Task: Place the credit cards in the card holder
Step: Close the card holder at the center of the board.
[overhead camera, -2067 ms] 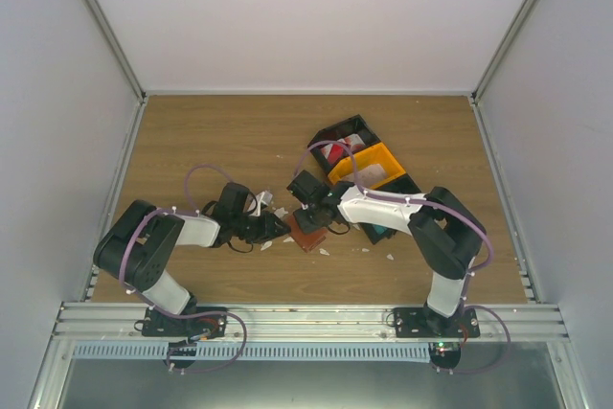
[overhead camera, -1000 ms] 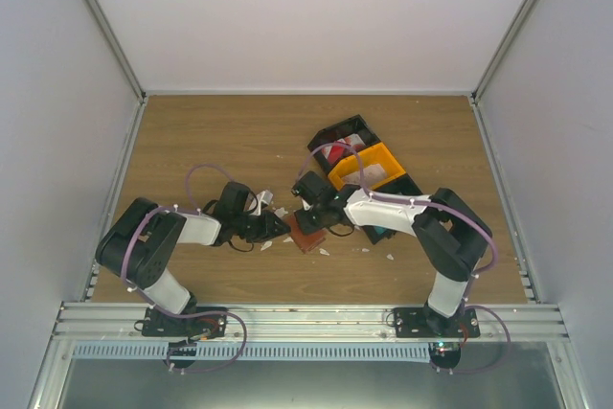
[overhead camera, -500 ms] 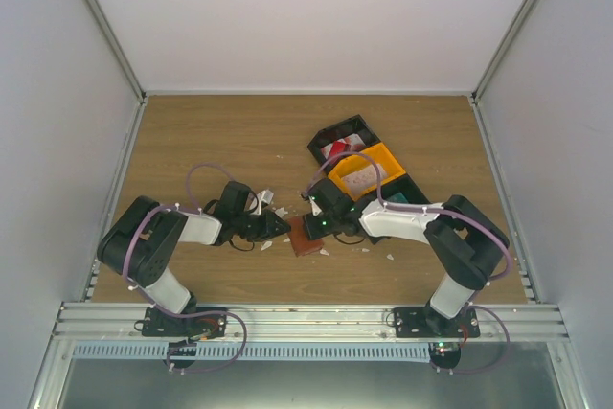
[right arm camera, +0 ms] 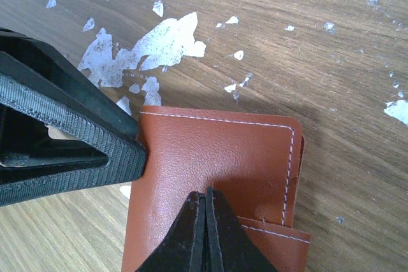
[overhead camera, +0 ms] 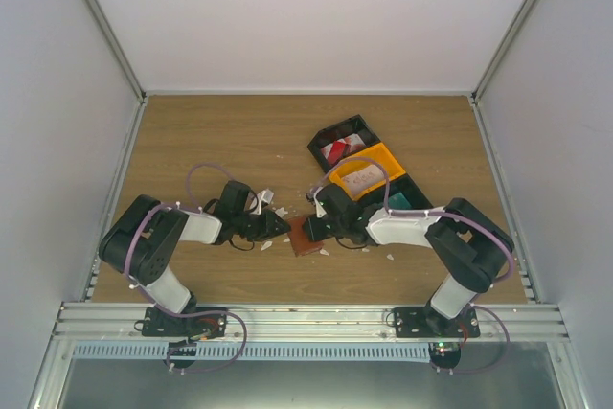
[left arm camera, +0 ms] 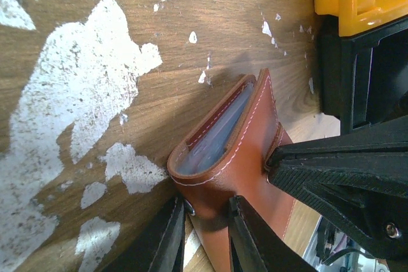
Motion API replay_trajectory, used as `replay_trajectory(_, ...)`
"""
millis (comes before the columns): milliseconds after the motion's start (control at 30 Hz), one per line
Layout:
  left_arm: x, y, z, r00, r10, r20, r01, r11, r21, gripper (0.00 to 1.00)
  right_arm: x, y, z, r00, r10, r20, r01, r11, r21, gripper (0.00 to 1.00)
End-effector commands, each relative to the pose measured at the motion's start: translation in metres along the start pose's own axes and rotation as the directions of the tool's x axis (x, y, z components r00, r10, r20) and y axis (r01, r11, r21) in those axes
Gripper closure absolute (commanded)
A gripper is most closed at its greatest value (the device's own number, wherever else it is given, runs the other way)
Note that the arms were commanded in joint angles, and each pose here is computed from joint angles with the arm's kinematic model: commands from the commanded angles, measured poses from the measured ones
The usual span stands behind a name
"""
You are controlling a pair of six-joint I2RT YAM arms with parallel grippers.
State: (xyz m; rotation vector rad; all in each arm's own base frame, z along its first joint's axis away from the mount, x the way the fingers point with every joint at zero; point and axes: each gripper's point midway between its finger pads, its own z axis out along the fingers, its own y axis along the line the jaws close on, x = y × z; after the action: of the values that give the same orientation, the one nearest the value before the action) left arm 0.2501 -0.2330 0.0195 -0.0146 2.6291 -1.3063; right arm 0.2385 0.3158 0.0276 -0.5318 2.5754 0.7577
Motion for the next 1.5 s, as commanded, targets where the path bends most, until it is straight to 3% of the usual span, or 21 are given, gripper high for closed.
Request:
replay_trajectory(0, 0.015, 0.047, 0.007, 0.998, -0.054, -0.01, 0.052, 0.983, -0.177, 0.77, 0.115, -0.047, 0.005, 0.935, 0.123, -0.332, -0.08, 0.987, 0.14, 1.0)
replay_trajectory(600, 0.014, 0.046, 0.01, 0.998, -0.057, -0.021, 0.053, 0.985, -0.164, 0.77, 0.106, -0.039, -0.002, 0.974, 0.069, -0.216, -0.065, 0.997, 0.03, 1.0)
replay_trajectory(1033, 0.011, 0.026, 0.006, 0.999, -0.044, -0.018, 0.042, 0.994, -0.098, 0.73, 0.113, -0.056, 0.002, 0.99, 0.023, -0.142, -0.008, 0.995, 0.104, 0.99)
replay_trajectory(1467, 0.016, 0.031, 0.012, 0.997, -0.062, -0.035, 0.057, 0.991, -0.121, 0.79, 0.131, -0.053, 0.009, 0.988, -0.031, -0.151, 0.054, 0.987, 0.155, 1.0)
